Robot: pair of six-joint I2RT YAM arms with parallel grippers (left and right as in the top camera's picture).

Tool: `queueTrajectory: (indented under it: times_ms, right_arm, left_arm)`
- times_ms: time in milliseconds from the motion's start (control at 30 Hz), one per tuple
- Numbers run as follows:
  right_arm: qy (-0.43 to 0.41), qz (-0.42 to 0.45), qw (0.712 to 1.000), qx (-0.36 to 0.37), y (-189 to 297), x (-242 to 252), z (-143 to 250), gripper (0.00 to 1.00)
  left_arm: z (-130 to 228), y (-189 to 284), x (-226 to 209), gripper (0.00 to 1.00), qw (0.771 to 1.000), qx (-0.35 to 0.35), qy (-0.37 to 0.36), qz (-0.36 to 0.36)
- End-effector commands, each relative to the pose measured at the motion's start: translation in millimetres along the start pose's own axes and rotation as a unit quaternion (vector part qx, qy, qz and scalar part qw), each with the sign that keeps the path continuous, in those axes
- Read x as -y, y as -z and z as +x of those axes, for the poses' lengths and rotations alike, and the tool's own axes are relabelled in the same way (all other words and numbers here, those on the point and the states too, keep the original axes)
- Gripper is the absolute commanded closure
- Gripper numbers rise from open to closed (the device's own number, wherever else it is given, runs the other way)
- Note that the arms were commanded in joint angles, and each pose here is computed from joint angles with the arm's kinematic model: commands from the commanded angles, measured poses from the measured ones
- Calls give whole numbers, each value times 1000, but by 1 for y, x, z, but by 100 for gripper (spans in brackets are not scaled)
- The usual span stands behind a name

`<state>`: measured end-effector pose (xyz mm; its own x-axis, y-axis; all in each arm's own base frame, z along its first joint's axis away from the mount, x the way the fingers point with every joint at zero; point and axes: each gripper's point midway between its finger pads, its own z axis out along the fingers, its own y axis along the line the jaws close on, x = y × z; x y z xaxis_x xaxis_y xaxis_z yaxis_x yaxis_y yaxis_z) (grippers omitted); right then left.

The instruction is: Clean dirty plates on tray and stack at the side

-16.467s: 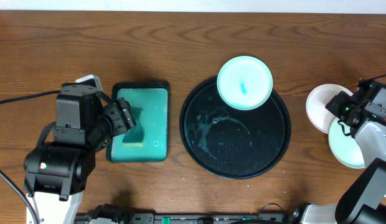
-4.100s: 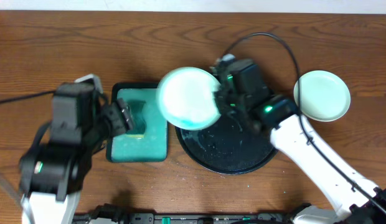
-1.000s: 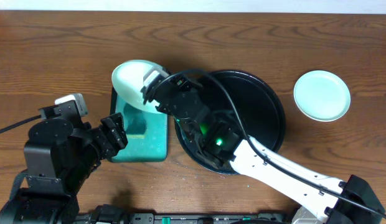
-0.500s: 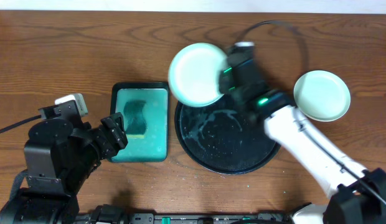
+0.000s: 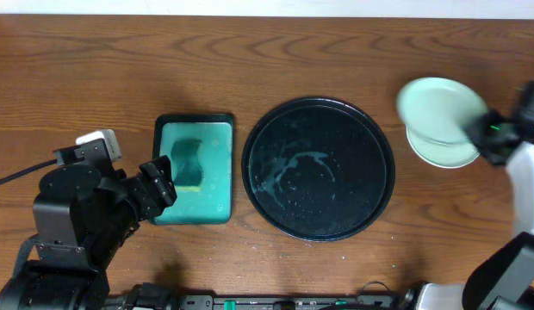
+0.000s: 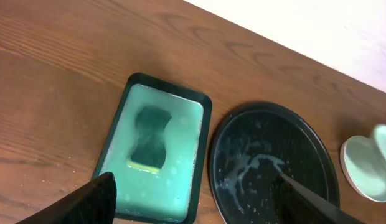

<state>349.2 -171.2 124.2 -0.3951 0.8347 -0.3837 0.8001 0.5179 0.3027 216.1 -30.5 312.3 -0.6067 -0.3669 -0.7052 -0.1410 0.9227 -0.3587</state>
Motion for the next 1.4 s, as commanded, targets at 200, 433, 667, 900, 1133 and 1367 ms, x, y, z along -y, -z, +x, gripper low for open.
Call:
queueTrajectory:
  times_ms: [200,433,667,900,1133,1367]
  right_arm:
    - [16,17,999,-23,-21,20,-3,94]
    - [104,-116,987,-26,-1,-39,4,33]
    - [225,-429,867,-116,136,-141,90,42]
    - [344,-497,785,-136,231,-162,184,1]
    - [432,-538,716,-111,279,-150,223,1]
    - [521,-516,680,6,291,-129,212,1]
  left_arm:
    - [-4,2,0,20,1000,7,-6,-3]
    - [-4,2,0,20,1000,7,-6,-3]
    - [-4,2,0,20,1000,7,-6,-3]
    - [-4,2,0,20,1000,7,-6,-3]
    - [-4,2,0,20,1000,7,-6,-3]
    - [-4,2,0,20,1000,7,-6,-3]
